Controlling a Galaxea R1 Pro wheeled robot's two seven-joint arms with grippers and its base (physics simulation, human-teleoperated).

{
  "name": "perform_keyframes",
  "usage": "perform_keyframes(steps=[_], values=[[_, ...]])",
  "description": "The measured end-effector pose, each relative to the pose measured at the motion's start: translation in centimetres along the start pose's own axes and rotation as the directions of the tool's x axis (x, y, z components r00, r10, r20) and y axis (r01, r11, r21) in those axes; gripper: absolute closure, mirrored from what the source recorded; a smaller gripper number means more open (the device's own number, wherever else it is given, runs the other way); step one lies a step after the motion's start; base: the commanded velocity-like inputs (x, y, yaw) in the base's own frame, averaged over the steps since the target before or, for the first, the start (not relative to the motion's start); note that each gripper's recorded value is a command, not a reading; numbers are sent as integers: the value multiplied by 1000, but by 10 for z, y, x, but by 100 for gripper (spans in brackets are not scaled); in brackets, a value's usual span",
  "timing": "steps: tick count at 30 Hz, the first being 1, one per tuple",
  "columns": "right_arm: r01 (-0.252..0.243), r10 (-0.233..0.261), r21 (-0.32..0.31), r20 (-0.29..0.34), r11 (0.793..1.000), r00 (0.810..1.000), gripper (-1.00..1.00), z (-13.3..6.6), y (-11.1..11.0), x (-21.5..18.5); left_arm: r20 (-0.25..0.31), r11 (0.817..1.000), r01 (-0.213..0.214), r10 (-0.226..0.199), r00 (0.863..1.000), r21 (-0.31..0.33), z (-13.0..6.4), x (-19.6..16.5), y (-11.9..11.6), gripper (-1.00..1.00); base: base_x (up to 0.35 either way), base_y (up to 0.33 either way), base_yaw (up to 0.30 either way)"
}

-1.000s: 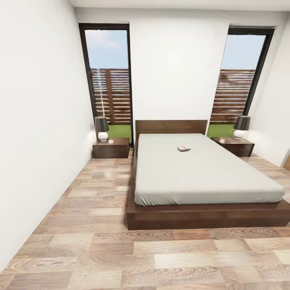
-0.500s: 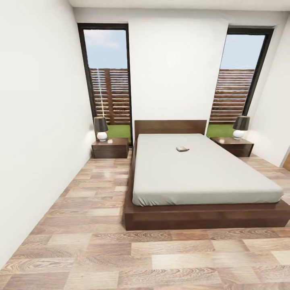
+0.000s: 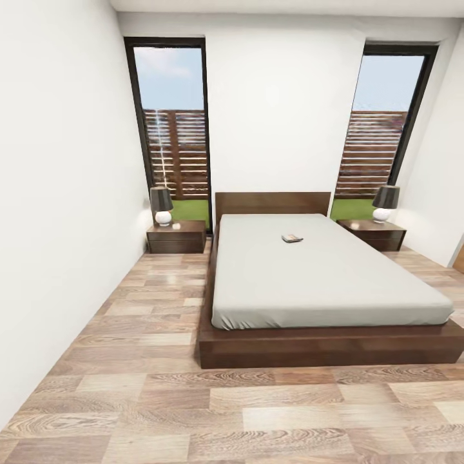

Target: In the bedroom, move the book from the bed onto either nightstand, and place the two sandals side by side next to the bed.

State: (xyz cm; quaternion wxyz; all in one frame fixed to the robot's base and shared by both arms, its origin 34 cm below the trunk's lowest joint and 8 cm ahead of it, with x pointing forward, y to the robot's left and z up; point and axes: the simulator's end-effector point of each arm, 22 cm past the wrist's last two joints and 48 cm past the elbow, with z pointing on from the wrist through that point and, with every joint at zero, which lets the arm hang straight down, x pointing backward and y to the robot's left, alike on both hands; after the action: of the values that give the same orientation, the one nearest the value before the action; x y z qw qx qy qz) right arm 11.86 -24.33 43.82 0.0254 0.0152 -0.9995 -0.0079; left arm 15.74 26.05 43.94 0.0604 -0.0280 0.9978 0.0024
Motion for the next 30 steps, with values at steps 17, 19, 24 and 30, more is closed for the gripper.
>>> perform_keyframes(steps=[17,19,24,30], values=[[-6,7,13,-68,1000,998,-100,-2,-14,54,-50,1000,-3,2,999,-28,-7,42,24,-100,0,0,0],[-6,7,13,-68,1000,998,-100,-2,-14,54,-50,1000,-3,2,999,-28,-7,42,24,-100,0,0,0],[-6,7,13,-68,1000,998,-100,-2,-14,54,-50,1000,-3,2,999,-28,-7,42,24,-100,0,0,0],[-6,7,13,-68,1000,998,-100,-2,-14,54,-50,1000,-3,2,999,-28,-7,42,24,-100,0,0,0]])
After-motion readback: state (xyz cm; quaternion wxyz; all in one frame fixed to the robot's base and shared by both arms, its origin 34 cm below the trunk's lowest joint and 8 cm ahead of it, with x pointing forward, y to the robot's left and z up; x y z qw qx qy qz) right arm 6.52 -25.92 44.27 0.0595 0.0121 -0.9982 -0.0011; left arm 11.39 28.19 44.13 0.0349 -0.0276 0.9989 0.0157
